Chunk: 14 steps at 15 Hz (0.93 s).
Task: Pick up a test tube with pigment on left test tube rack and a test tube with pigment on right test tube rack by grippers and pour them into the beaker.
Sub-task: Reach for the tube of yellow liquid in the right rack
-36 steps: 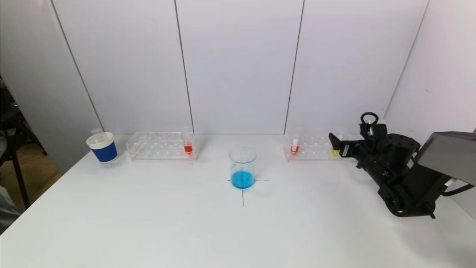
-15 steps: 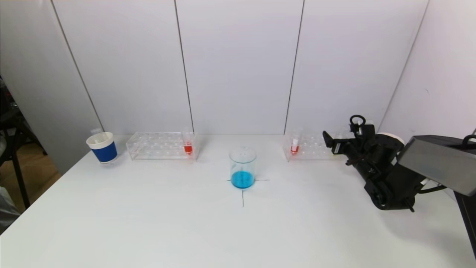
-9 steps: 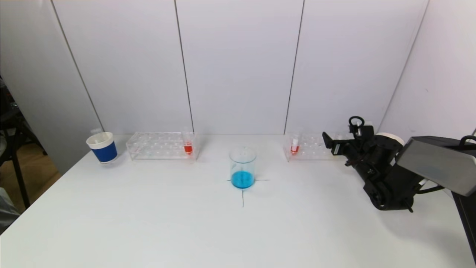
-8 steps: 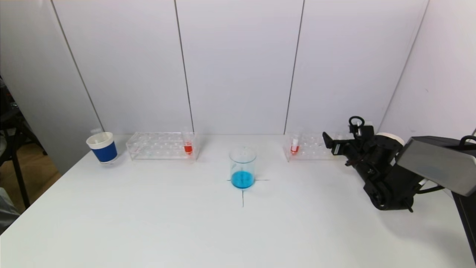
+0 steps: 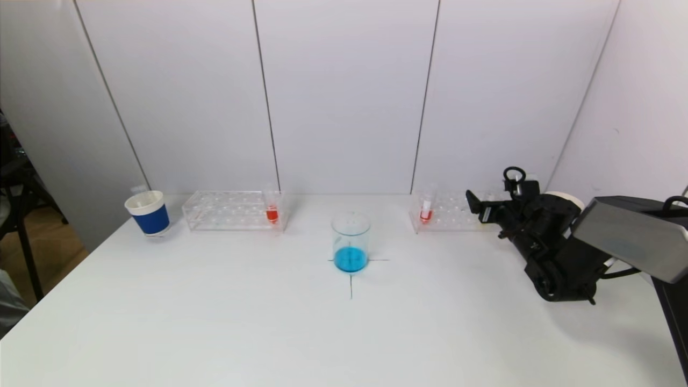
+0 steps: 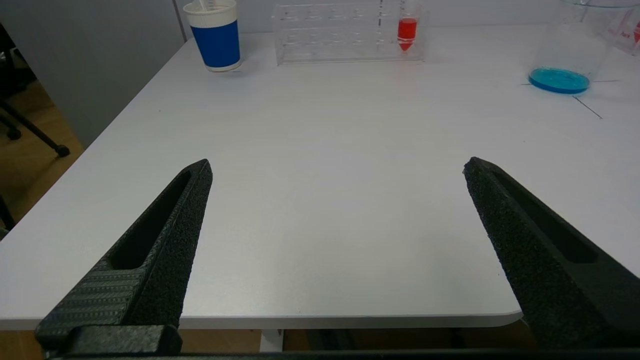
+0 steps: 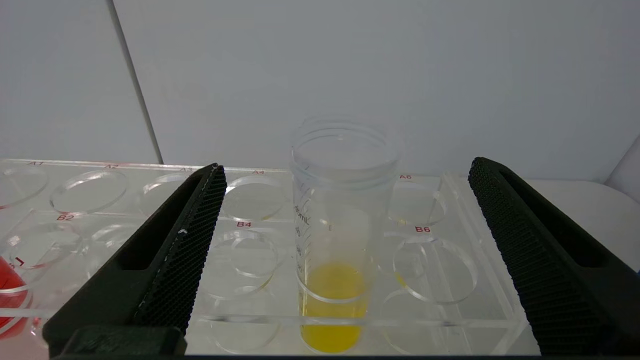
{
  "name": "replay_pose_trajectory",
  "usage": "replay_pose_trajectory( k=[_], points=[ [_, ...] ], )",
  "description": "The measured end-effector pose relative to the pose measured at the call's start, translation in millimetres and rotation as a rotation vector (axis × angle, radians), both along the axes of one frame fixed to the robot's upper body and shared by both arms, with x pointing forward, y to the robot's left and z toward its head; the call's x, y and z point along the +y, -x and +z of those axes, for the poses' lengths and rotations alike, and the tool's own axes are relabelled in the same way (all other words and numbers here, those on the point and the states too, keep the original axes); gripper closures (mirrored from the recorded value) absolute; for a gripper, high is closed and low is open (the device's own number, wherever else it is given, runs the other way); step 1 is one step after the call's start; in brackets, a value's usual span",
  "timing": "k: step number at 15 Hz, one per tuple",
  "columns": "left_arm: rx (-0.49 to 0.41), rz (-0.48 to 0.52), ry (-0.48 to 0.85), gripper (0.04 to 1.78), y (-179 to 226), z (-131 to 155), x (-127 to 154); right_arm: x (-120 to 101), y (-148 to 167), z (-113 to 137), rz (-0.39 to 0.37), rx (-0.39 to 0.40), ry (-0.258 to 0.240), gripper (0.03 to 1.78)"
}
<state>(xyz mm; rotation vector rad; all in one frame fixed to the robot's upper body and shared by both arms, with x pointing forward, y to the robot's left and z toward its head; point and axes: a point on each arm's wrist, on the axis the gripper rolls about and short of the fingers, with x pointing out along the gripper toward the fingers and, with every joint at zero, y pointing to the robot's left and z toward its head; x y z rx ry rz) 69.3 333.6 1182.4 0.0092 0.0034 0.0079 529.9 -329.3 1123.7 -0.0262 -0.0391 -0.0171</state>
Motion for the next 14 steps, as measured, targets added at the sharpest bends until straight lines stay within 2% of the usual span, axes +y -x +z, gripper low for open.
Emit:
replay_pose_trajectory(
  k=[9,12,14],
  points=[
    [0.000,0.000,0.000,0.06,0.0,0.0,0.0,0.0,-3.0,-4.4,0.000,0.003,0.003,0.09],
    [0.000,-0.001,0.000,0.06,0.0,0.0,0.0,0.0,-3.6,-6.1,0.000,0.004,0.005,0.34],
    [0.000,0.000,0.000,0.06,0.0,0.0,0.0,0.0,-3.7,-6.7,-0.001,0.005,0.005,0.64]
  ],
)
